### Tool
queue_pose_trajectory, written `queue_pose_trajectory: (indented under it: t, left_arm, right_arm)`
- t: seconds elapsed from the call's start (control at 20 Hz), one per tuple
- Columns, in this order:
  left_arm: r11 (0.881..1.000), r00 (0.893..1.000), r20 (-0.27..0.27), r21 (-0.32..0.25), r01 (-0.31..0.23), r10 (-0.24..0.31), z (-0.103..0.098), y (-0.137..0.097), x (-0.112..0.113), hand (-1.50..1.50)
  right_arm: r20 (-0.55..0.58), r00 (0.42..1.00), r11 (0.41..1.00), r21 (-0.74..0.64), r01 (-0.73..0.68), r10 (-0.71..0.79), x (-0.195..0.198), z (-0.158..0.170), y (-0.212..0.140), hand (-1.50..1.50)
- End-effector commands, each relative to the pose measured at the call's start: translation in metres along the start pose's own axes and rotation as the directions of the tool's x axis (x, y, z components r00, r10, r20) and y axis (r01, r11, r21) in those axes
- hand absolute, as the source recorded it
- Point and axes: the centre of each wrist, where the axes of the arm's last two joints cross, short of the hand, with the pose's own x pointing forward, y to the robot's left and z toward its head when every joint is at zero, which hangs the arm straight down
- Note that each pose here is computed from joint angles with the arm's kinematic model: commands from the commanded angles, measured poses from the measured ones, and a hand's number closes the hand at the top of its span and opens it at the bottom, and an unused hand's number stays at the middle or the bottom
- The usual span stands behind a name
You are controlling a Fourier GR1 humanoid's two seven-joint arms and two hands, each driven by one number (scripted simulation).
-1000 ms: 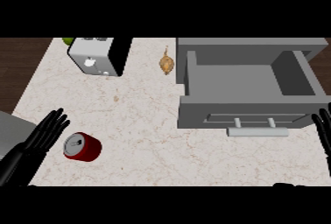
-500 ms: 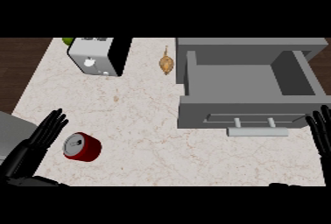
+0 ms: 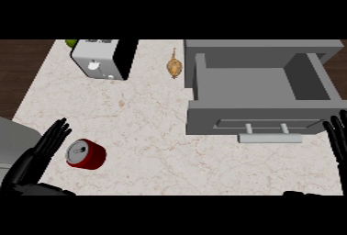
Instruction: Pick up the can, place it into the drawer and close the drawer
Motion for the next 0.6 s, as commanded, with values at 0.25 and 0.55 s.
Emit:
queue_pose_trajectory:
  t: [0.25,0.55]
  left_arm:
    - [1.000,0.999,-0.043,0.002,0.009,-0.009,0.010,0.006,-0.029,-1.50]
    - [1.000,0.998,-0.054,0.025,-0.011,0.013,-0.012,-0.002,-0.053,-1.50]
  right_arm:
    - [0.027,1.000,1.000,-0.011,0.013,-0.013,-0.005,0.005,0.024,-1.50]
    - [0.001,1.000,1.000,0.000,0.000,0.000,0.007,0.010,-0.005,-1.50]
